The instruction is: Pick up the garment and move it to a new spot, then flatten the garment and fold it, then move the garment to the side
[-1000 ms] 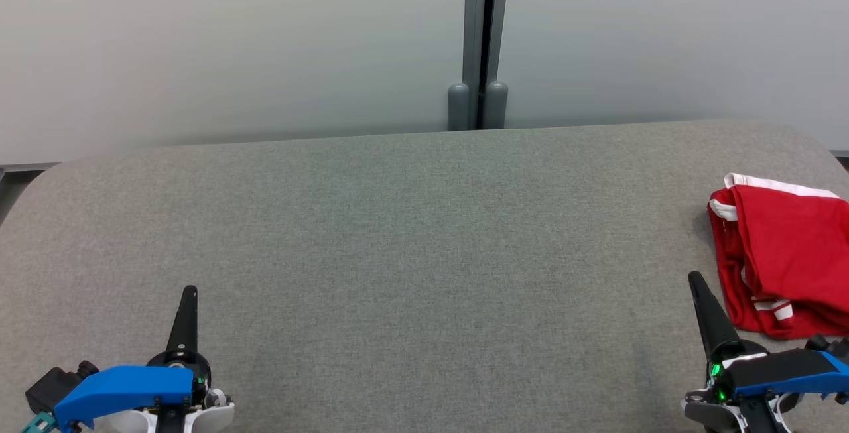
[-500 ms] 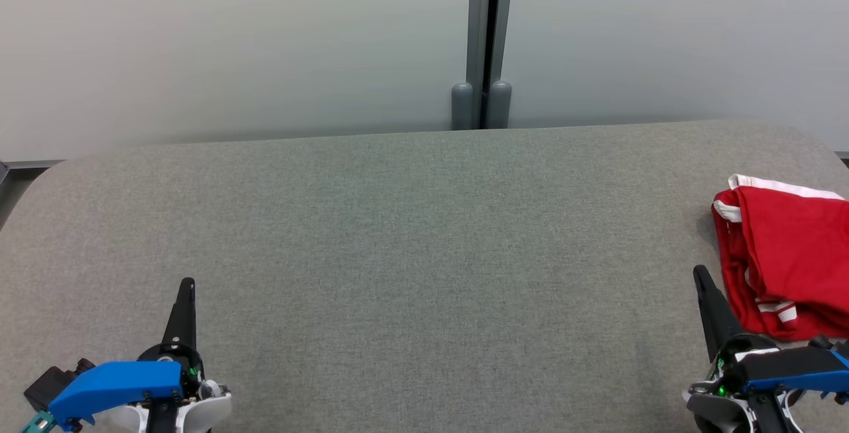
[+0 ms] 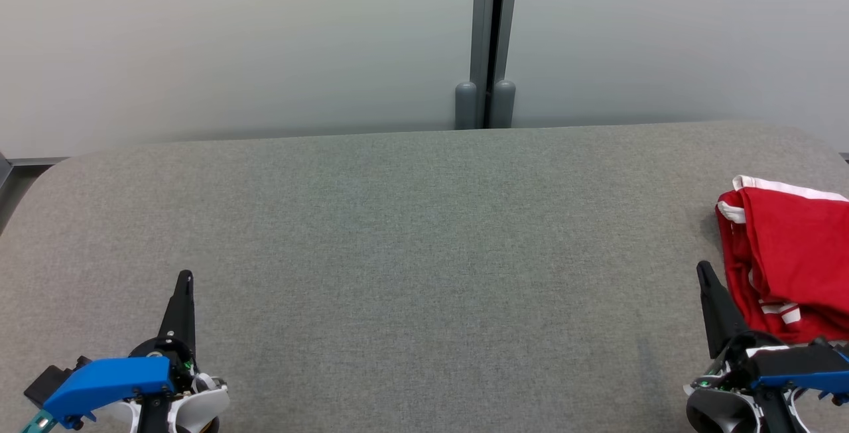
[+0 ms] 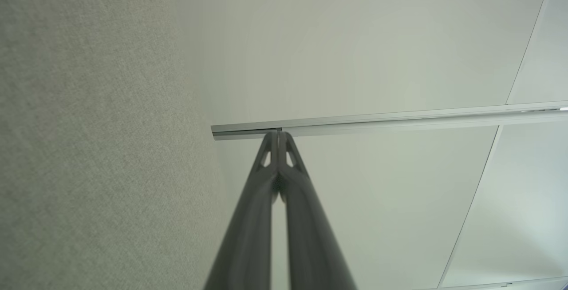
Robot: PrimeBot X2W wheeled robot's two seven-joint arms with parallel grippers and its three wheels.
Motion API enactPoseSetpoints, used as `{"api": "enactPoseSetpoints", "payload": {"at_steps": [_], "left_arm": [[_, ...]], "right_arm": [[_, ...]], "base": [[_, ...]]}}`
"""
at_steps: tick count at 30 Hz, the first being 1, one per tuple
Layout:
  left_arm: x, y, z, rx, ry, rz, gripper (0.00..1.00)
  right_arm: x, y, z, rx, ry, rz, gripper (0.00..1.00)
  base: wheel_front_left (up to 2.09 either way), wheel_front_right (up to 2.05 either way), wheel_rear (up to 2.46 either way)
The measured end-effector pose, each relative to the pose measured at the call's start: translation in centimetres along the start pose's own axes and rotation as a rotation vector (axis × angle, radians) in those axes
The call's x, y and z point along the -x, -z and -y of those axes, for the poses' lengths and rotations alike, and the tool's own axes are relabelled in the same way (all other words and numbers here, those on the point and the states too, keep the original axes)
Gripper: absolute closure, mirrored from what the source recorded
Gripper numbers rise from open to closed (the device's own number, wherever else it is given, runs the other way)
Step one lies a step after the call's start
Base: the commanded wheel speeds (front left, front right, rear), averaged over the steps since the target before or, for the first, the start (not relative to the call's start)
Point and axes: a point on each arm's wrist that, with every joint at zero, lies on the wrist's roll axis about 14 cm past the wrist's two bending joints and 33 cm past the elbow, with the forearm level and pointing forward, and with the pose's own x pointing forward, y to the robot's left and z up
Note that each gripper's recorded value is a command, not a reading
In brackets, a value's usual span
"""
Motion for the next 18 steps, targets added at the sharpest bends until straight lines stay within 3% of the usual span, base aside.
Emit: {"api": "enactPoseSetpoints", "payload": {"at_steps": [18], "left_arm": [[-0.21, -0.47, 0.75, 0.073, 0.029, 0.012, 1.0]], "right_arm": [[-0.17, -0.03, -0.12, -0.081, -0.008, 0.004, 1.0]], "base": [[0.0, 0.0, 0.0]]}}
